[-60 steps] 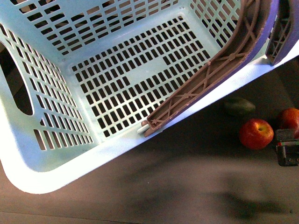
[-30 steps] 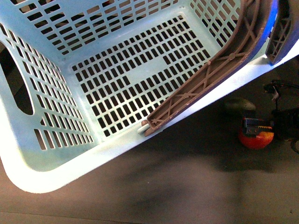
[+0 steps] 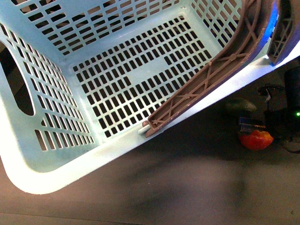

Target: Pick apple with right arm and hold basket with left

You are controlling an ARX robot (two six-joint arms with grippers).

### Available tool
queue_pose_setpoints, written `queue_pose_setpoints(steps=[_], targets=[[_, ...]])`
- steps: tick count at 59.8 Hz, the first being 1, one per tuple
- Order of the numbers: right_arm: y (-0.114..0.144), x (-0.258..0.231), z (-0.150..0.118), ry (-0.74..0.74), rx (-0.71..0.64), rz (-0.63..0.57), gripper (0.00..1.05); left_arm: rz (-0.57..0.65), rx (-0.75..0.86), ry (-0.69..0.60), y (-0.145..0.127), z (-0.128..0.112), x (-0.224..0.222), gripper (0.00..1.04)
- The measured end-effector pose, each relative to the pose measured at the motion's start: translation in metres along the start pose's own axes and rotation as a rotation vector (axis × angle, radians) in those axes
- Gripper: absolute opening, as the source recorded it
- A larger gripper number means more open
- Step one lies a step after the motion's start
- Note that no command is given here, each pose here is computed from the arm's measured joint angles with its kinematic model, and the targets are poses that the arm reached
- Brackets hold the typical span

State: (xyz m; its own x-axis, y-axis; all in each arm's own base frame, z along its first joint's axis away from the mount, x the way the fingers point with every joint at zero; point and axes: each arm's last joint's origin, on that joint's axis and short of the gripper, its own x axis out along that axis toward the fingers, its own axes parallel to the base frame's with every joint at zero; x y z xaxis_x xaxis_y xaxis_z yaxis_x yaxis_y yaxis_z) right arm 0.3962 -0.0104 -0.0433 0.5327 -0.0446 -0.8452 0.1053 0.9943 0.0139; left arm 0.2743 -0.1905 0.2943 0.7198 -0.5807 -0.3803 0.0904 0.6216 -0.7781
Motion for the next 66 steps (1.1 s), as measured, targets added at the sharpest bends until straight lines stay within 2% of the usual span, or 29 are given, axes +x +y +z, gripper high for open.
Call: queue_pose_setpoints(steps=[5, 26, 41, 47, 55, 62, 66], targets=[[-0.001, 0.000, 0.000, 0.000, 0.017, 0.003, 0.80, 0.000, 0.000, 0.000, 0.000, 0.000, 0.000, 0.16], [-0.019, -0.035, 0.006, -0.048, 0.072, 0.002, 0.80, 0.000, 0.000, 0.001, 0.000, 0.000, 0.000, 0.16], [-0.059, -0.109, 0.040, -0.218, 0.131, -0.045, 0.80, 0.000, 0.000, 0.000, 0.000, 0.000, 0.000, 0.16], [-0.072, -0.173, 0.067, -0.376, 0.149, -0.028, 0.80, 0.000, 0.000, 0.000, 0.000, 0.000, 0.000, 0.16], [-0.053, -0.271, 0.102, -0.622, 0.097, 0.079, 0.80, -0.002, 0.000, 0.003, 0.000, 0.000, 0.000, 0.16], [-0.012, -0.345, 0.122, -0.830, 0.033, 0.203, 0.80, -0.001, 0.000, 0.001, 0.000, 0.000, 0.000, 0.16], [0.012, -0.366, 0.126, -0.889, 0.003, 0.277, 0.80, 0.000, 0.000, -0.001, 0.000, 0.000, 0.000, 0.16]])
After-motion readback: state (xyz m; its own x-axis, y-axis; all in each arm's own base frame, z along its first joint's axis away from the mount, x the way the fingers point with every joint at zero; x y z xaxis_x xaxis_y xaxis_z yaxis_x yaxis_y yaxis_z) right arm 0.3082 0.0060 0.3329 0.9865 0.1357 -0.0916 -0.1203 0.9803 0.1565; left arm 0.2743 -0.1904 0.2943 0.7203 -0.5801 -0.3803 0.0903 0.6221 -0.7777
